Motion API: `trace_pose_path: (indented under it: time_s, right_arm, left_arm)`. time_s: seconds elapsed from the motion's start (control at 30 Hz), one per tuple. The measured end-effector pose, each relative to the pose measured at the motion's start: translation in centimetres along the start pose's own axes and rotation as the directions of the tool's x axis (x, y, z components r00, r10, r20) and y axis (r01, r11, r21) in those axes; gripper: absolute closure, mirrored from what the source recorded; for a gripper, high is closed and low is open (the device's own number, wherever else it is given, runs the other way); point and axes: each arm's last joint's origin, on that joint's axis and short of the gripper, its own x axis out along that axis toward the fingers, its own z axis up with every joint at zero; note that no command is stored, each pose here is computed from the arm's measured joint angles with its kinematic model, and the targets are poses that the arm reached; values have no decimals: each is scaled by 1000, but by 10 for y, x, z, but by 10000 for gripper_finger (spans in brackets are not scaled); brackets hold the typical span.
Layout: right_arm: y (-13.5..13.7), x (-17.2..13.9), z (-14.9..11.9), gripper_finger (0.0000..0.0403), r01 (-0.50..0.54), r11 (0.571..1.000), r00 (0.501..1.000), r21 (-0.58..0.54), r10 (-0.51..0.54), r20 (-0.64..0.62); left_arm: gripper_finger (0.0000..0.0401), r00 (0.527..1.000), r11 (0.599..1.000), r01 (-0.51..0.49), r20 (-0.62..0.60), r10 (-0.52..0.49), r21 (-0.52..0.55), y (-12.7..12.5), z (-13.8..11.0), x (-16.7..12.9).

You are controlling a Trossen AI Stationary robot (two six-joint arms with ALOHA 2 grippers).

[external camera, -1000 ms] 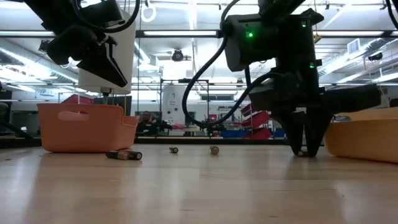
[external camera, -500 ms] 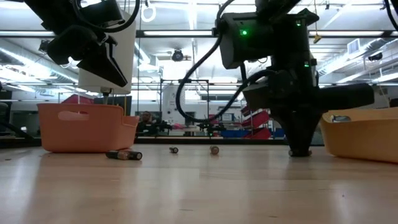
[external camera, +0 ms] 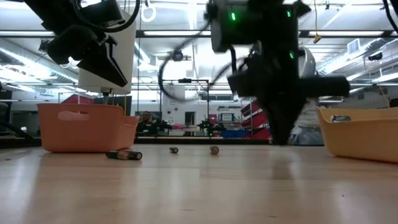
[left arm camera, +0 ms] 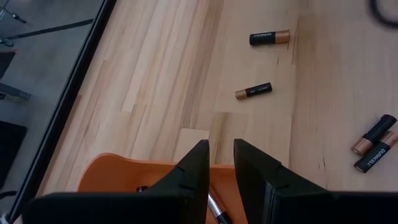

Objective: Sort batteries
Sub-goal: Put the gold battery into the yellow bin

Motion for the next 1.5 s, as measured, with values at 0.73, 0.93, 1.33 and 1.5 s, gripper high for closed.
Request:
trace_pose_path:
  time_s: [0.73, 0.93, 1.33, 1.5]
  right_arm:
    - [21, -124, -96, 401, -143, 821, 986, 553, 68, 155]
    - [33, -109, -138, 401, -181, 662, 978, 728, 43, 204]
    - [55, -51, -160, 401, -216, 217, 975, 952, 108, 196]
    - [63, -43, -155, 401, -223, 148, 969, 964, 145, 202]
  left_arm:
    - [325, 1000, 1000, 0, 0, 0, -2, 0, 0, 0]
    - [325, 1000, 1000, 0, 0, 0, 1, 0, 0, 0]
    - [325, 1000, 1000, 0, 0, 0, 3, 0, 0, 0]
    - [325, 1000, 1000, 0, 0, 0, 6, 0, 0, 0]
